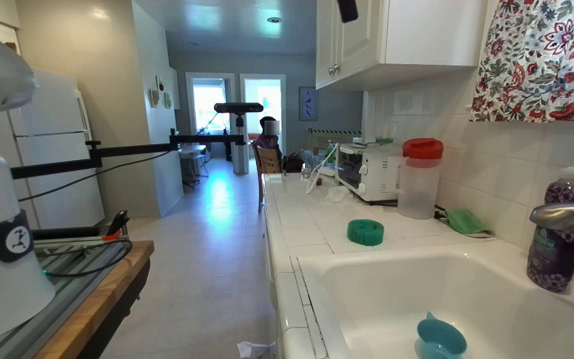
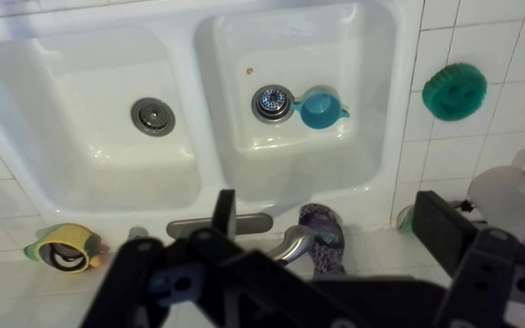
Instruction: Push the faucet to the center of the sink then push the faucet handle upwards.
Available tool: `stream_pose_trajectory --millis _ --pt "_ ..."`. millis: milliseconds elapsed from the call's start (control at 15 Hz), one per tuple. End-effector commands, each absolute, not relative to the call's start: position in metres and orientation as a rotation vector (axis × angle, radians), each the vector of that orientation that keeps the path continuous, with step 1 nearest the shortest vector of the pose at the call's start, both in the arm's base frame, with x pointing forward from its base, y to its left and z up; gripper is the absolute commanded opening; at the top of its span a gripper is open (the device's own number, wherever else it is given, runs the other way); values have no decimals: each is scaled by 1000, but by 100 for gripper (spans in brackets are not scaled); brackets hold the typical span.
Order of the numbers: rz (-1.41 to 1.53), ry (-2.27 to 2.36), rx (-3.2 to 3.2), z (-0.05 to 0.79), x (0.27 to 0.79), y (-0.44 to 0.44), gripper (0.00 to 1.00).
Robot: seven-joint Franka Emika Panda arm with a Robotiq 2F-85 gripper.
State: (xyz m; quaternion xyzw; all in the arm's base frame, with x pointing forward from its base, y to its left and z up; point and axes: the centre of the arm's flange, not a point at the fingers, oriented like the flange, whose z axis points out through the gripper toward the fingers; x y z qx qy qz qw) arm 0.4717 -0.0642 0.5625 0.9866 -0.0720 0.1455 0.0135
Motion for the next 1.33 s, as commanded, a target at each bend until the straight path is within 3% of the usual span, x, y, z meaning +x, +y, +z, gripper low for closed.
stream_pose_trajectory --millis 0,333,400,733,1267 --pt "499 -284 3092 576 510 -93 100" --pt "495 -376 3108 585 562 -126 100" --pt "539 -385 3071 575 540 -119 100" --pt "511 -396 3081 577 554 -121 100" --pt "712 -609 3058 558 608 -176 100"
